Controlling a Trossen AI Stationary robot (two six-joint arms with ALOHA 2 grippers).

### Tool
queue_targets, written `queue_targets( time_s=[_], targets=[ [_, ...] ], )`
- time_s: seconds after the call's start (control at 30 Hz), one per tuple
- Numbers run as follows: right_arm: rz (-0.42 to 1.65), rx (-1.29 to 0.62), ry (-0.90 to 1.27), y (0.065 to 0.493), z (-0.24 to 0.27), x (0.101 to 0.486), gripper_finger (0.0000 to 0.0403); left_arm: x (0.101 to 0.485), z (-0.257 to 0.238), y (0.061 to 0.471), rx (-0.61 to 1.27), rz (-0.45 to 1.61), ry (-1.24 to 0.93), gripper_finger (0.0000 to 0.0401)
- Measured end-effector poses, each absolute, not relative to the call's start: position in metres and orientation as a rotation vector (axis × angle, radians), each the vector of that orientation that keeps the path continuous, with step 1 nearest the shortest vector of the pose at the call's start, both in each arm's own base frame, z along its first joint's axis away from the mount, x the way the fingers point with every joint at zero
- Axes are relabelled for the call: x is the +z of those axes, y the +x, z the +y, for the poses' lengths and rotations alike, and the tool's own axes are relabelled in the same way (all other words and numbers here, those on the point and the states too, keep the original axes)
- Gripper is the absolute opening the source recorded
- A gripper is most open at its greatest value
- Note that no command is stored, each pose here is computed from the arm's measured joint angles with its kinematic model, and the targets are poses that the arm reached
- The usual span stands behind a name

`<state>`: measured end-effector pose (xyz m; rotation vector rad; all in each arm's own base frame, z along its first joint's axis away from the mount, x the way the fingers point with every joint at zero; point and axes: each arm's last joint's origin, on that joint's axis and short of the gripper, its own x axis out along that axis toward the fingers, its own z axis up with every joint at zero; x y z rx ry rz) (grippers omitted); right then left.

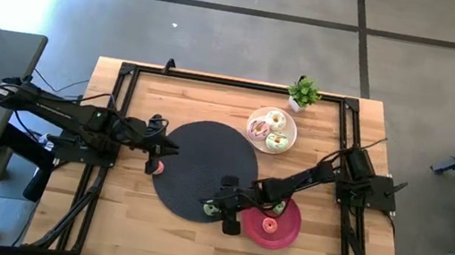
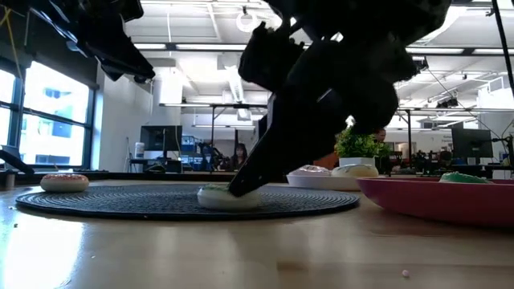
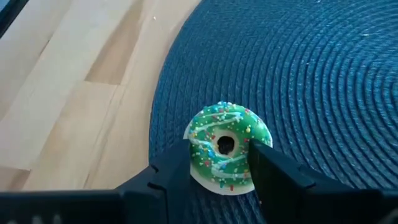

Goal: Pick & Place donuts
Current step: Put the small green donut into the red plate

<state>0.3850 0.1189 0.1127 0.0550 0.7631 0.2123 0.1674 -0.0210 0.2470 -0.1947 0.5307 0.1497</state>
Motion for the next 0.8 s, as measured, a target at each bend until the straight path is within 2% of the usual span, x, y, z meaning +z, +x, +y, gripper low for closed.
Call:
queue_targets(
  time_s=[0.43, 0.6, 0.7, 0.8],
  targets=[
    [0.740, 0.312, -0.018, 0.383, 0.133, 0.109, 0.0129, 0.247, -0.021, 0.168, 0.149, 0.531, -0.195, 0.0069],
    [0.773, 0.270, -0.057, 0.381, 0.131, 0.106, 0.0123, 0.247, -0.021, 0.168, 0.149, 0.530, -0.195, 0.0069],
    [0.762, 0.237, -0.106, 0.381, 0.129, 0.106, 0.0097, 0.247, -0.021, 0.168, 0.149, 0.530, -0.195, 0.0069],
    [0.756, 0.218, -0.098, 0.383, 0.124, 0.107, 0.0053, 0.247, -0.021, 0.168, 0.149, 0.531, -0.195, 0.0069]
  ],
)
